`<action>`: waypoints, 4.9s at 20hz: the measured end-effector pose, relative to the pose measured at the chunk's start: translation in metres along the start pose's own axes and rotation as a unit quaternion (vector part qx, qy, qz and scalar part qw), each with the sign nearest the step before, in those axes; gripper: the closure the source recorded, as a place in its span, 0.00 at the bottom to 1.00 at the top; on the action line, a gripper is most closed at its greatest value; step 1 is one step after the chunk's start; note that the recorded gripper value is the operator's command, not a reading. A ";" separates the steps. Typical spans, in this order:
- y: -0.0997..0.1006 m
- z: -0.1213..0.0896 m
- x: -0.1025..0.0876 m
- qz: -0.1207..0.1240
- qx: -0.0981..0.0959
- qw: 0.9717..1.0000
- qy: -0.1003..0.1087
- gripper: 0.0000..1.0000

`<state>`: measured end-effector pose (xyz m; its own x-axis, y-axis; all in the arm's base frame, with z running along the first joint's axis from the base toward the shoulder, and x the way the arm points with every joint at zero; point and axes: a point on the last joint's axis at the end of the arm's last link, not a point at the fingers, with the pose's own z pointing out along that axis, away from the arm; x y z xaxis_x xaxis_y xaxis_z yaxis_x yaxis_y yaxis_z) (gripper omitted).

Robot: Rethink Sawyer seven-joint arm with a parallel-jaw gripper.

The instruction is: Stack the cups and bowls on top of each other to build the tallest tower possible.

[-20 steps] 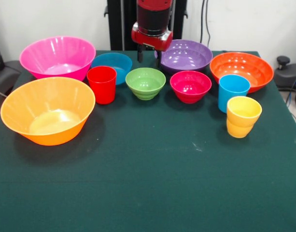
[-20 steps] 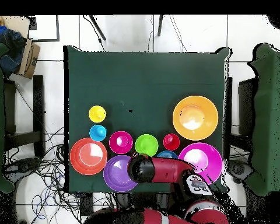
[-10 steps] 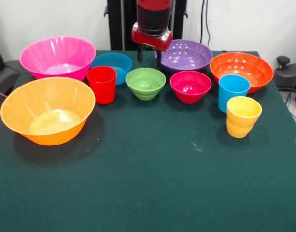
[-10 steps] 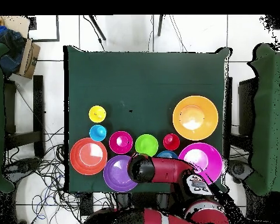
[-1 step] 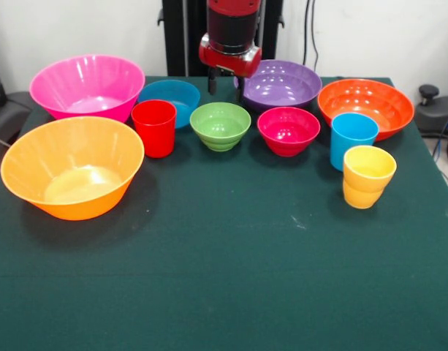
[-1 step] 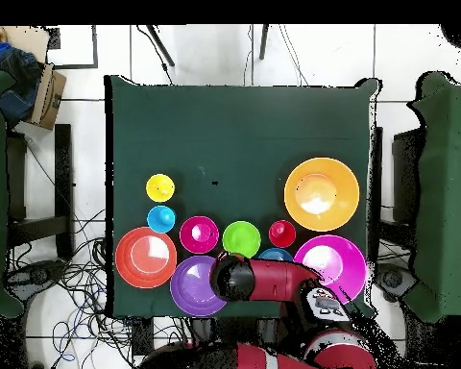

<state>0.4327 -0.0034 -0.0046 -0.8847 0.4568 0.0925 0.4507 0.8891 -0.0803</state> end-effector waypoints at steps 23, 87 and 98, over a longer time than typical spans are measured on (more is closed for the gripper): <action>-0.002 0.003 0.002 0.001 0.002 1.000 0.003 0.00; -0.001 -0.055 -0.036 0.047 0.001 0.998 -0.051 0.00; 0.012 -0.054 -0.033 0.056 0.000 0.997 -0.047 0.00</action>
<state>0.4739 -0.0066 0.0453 -0.8362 0.5482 -0.0112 0.5471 0.8327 -0.0853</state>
